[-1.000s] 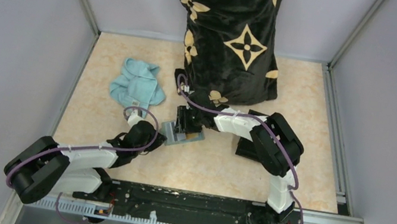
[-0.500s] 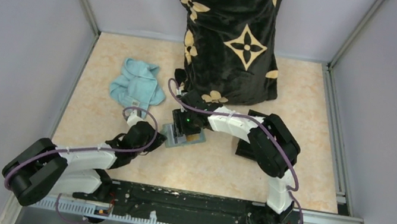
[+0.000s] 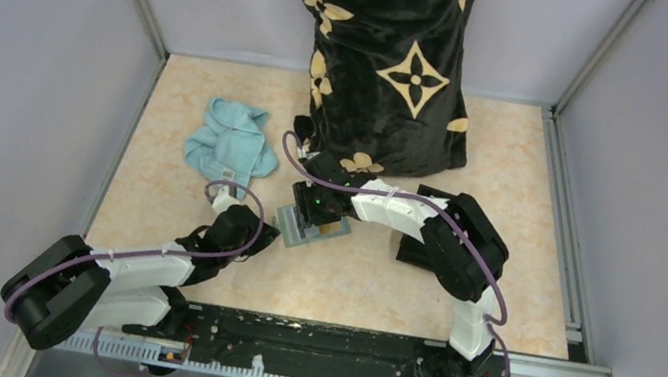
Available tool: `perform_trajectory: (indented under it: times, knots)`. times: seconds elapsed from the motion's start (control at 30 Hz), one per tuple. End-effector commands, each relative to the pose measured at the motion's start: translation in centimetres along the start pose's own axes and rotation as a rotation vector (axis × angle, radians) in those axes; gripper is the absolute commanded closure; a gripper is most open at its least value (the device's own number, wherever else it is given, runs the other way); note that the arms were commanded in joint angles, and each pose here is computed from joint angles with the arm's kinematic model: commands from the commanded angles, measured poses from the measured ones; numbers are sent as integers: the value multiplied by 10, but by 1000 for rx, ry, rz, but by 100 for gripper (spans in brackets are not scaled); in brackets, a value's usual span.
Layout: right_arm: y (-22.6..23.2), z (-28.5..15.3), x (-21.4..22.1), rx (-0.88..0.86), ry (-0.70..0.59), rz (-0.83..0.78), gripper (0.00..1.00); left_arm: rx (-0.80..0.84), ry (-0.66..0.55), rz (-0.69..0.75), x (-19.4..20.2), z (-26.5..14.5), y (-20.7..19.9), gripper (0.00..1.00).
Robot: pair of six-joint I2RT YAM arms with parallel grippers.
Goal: Put the credit cards into the card holder
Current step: Insert the credit card into the card holder.
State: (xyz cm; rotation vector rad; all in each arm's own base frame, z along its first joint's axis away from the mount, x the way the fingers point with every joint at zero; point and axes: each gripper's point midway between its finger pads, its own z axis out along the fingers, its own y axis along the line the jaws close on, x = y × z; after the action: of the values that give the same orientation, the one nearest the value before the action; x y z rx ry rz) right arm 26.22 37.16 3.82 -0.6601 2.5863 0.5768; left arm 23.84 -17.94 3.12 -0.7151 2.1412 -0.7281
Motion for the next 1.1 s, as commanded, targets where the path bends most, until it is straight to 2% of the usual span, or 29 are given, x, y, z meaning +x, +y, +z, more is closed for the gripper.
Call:
perform_trajectory:
  times: [0.0, 0.2, 0.67, 0.87, 0.97, 1.07]
  knots:
    - [13, -27, -29, -19, -101, -52, 53, 8, 0, -4, 1, -1, -2, 91]
    - [5, -36, -35, 51, -124, -98, 53, 11, 2, -8, 0, -1, -4, 92]
    - [15, -13, -14, 57, -32, -161, 51, 28, 31, -14, 5, 3, -12, 94]
    - [6, -27, -27, 122, -118, -159, 51, 21, 23, -17, 4, 1, -8, 94]
    - [0, -38, -38, 157, -188, -163, 61, 16, 32, -18, 7, 1, -6, 94]
    - [-13, -44, -45, 214, -237, -157, 79, 17, 33, -20, 7, 0, -5, 94]
